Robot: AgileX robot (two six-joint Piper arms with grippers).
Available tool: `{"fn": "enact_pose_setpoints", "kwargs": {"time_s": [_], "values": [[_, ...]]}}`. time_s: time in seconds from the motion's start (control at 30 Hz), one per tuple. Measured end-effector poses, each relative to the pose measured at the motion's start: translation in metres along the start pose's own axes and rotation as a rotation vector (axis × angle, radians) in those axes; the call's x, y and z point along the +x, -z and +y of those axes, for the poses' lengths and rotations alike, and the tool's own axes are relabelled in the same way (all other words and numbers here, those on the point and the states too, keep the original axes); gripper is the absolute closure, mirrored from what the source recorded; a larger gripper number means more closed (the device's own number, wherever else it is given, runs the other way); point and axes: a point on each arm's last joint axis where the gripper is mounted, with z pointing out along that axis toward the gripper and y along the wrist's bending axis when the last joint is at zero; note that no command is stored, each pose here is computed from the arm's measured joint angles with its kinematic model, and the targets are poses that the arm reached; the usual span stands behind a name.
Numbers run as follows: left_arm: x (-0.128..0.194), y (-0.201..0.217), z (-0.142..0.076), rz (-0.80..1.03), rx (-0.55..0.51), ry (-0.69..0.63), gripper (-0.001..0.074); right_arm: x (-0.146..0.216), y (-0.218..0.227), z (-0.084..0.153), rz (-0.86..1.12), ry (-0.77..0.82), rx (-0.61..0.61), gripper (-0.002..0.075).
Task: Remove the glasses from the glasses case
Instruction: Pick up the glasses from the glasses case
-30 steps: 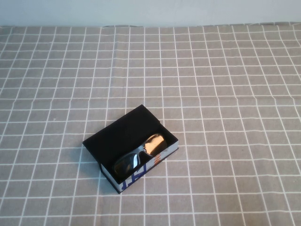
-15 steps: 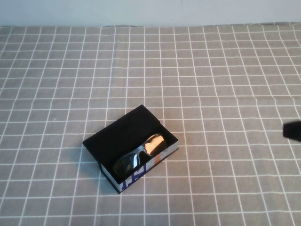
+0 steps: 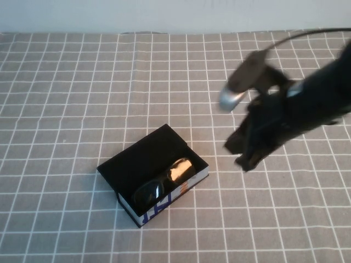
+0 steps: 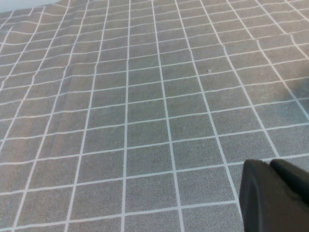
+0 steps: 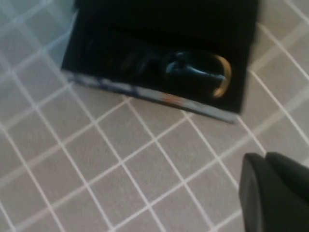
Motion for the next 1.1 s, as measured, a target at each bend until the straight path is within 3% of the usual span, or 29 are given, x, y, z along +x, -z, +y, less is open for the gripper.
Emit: {"fn": "enact_pose_setpoints", "kwargs": {"time_s": [0.2,0.33,0.73,1.1], "values": [[0.0,0.0,0.0,0.0,0.0,0.0,0.0739,-0.028,-0.043,0.026,0.071,0.55,-0.098,0.0742],[0.0,0.0,0.0,0.0,0.0,0.0,0.0739,-0.039,-0.072,0.037,0.128,0.751,-0.146,0.0707],[0.0,0.0,0.0,0.0,0.0,0.0,0.0739,-0.061,-0.132,0.031,0.209,0.918,-0.158,0.0501],[0.0,0.0,0.0,0.0,0.0,0.0,0.0739,-0.072,-0.138,0.039,0.168,1.102,-0.16,0.0477]]}}
